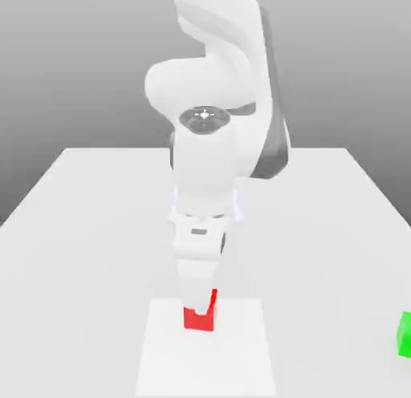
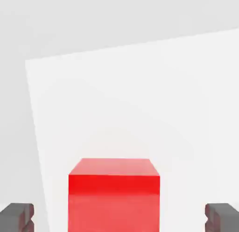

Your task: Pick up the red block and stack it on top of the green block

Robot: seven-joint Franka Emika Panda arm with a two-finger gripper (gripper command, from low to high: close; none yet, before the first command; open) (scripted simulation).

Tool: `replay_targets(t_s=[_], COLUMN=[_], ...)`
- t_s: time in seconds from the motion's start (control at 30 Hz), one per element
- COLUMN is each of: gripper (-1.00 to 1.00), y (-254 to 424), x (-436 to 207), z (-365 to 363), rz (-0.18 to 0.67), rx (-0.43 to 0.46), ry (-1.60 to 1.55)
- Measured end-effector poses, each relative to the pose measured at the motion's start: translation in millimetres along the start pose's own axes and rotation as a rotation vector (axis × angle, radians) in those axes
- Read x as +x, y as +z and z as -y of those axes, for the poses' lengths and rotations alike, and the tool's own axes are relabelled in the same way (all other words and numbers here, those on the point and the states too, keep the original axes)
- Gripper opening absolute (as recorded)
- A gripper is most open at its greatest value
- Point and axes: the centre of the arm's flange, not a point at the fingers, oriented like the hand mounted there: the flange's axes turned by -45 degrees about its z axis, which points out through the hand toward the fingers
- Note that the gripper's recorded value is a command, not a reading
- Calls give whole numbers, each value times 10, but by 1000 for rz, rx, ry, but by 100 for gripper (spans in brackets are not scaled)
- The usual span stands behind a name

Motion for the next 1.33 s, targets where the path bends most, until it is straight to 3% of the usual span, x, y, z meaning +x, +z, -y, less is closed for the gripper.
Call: replay_targets(t_s=[0.03,0.07,0.3,0.53,0.83,1.07,1.2,1.23,1.33], gripper=[0,-100,-100,-100,-100,-100,-100,100,100], y=[104,170,177,-380,-632,-760,-283,-198,-198], x=[-15,-23,-26,-28,1762,3308,3490,3493,3493], z=[8,16,20,16,-310,11,90,96,96], rz=[3,4,4,2,22,9,7,7,7], rx=[0,0,3,4,-1,2,3,3,3], ry=[2,3,4,7,-149,-228,-238,-238,-238])
